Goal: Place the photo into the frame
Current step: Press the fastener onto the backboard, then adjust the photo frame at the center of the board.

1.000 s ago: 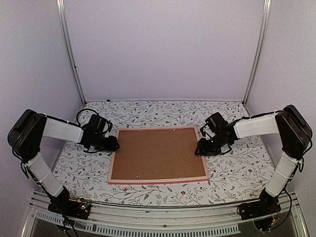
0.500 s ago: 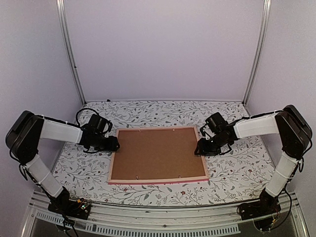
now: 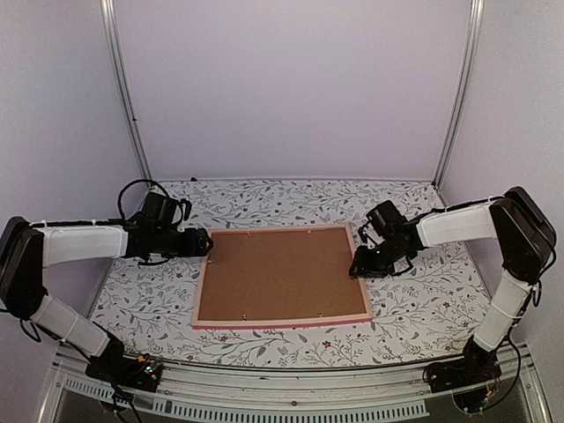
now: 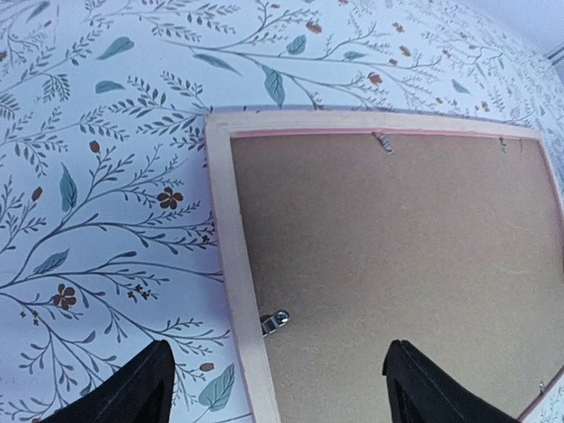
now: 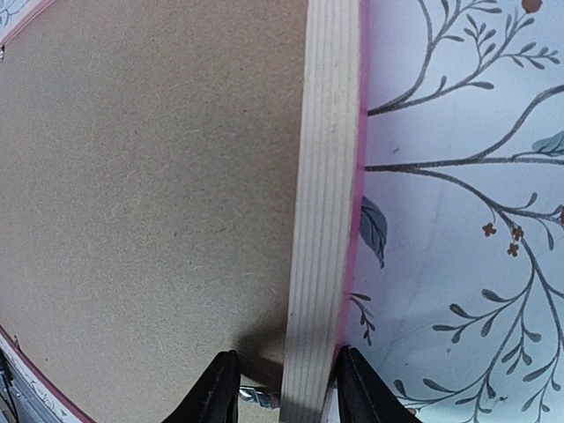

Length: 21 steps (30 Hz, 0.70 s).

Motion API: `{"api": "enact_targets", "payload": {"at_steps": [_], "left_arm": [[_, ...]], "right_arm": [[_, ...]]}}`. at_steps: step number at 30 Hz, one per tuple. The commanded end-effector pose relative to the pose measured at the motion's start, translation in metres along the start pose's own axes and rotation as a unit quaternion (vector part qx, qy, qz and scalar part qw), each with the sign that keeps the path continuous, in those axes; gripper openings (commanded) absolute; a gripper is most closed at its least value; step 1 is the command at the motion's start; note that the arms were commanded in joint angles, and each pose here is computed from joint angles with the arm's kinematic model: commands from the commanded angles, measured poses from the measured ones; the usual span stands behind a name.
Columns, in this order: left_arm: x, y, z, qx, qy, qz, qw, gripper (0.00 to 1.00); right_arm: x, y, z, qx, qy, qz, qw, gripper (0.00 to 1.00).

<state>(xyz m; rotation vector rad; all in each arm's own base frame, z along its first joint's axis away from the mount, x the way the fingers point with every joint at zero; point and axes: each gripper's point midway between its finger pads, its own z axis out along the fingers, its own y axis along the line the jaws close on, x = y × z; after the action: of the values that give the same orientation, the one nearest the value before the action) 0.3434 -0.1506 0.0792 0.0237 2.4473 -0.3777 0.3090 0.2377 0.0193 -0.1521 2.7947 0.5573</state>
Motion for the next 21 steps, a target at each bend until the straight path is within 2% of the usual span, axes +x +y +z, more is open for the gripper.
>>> {"api": "enact_targets", "payload": {"at_steps": [1,6,13,17,21], "left_arm": [[-0.008,-0.014,-0.02,0.033,-0.028,0.001,0.999,0.85],[-0.012,-0.04,-0.034,0.085,-0.051,0.03,0.995,0.82],[0.015,-0.106,-0.038,0.158,-0.042,0.14,0.977,0.78],[0.04,-0.149,-0.036,0.176,-0.031,0.227,0.957,0.77],[0.064,-0.191,-0.031,0.19,-0.015,0.308,0.932,0.76]], "right_arm": [[0.001,-0.014,0.014,0.023,0.005,0.018,1.0,0.35],[-0.007,-0.018,0.014,0.022,-0.003,0.023,0.999,0.29],[-0.026,-0.027,0.011,0.022,-0.016,0.014,1.0,0.16],[-0.044,-0.031,0.009,0.028,-0.028,-0.007,0.999,0.08],[-0.06,-0.036,0.011,0.039,-0.033,-0.021,0.998,0.06]]}}
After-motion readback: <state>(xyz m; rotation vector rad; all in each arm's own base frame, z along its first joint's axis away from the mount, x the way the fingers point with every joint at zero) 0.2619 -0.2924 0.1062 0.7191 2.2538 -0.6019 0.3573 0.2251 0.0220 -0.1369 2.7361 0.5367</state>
